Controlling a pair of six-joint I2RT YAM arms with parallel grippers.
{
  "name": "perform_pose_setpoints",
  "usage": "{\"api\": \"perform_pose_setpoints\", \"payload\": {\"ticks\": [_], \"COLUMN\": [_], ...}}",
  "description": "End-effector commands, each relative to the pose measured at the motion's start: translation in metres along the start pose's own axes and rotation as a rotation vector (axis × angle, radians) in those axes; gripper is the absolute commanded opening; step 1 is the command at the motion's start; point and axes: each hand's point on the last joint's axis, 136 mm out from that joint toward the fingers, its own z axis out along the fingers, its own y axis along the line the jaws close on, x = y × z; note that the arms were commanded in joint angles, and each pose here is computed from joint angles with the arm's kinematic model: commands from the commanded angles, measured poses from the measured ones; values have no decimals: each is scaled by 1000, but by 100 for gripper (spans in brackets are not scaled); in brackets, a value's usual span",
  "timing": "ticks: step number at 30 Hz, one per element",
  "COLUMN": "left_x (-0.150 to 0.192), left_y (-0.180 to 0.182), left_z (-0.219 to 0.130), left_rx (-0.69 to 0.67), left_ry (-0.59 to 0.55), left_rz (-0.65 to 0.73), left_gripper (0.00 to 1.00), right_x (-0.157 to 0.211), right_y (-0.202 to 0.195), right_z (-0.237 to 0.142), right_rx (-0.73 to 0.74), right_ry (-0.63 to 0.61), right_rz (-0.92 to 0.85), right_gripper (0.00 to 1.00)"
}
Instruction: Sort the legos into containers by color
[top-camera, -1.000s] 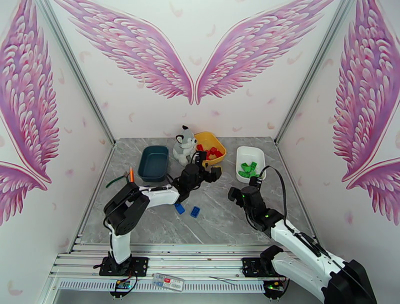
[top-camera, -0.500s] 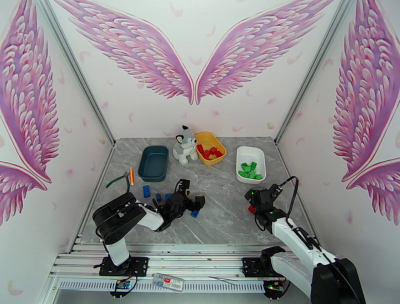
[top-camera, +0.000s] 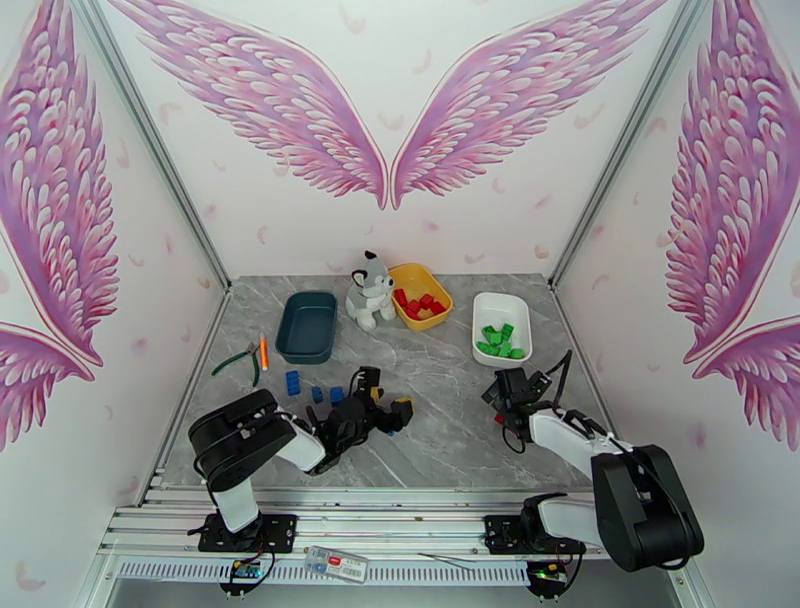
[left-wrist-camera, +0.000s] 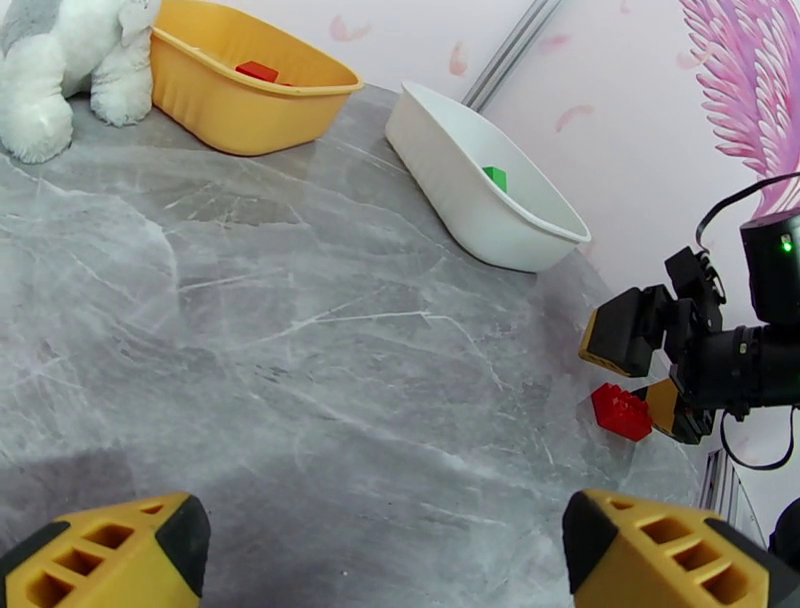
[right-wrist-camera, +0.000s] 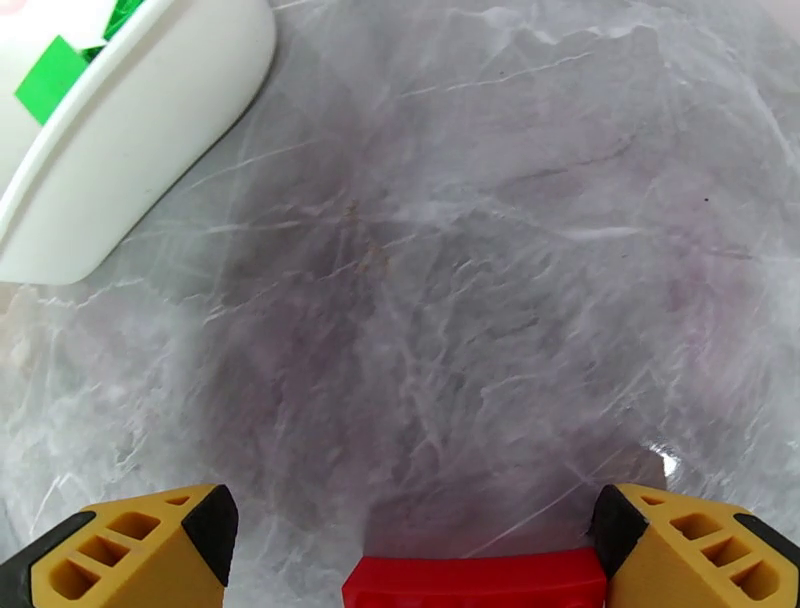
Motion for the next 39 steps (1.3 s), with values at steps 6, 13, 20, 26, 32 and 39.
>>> {"api": "perform_pose_setpoints", "payload": {"ticks": [6, 13, 20, 26, 32, 39], "left_x": [-13, -19, -25, -31, -30, -31], "left_y": [-7, -7, 10, 9, 11, 9], "left_z": [-4, -7, -28, -34, -34, -34], "left_rx": [-17, -39, -115, -121, -125, -119], "left_ry": [-19, -21, -40, -41, -37, -38], "left_rz": [26, 41, 65, 78, 73, 67], "left_gripper": [99, 99, 99, 99, 99, 99], "right_x": [60, 112, 138, 124, 153, 160], "right_y": [59, 101, 136, 126, 120, 115], "right_z": [-14, -30, -63, -58, -52, -64], "right_rx": [-280, -353, -369, -264, -295, -367], "right_ry": [216, 278, 173, 58, 128, 128], "right_rz": [-54, -192, -473, -629, -755, -755], "right_gripper": [98, 97, 94, 93, 86, 90]}}
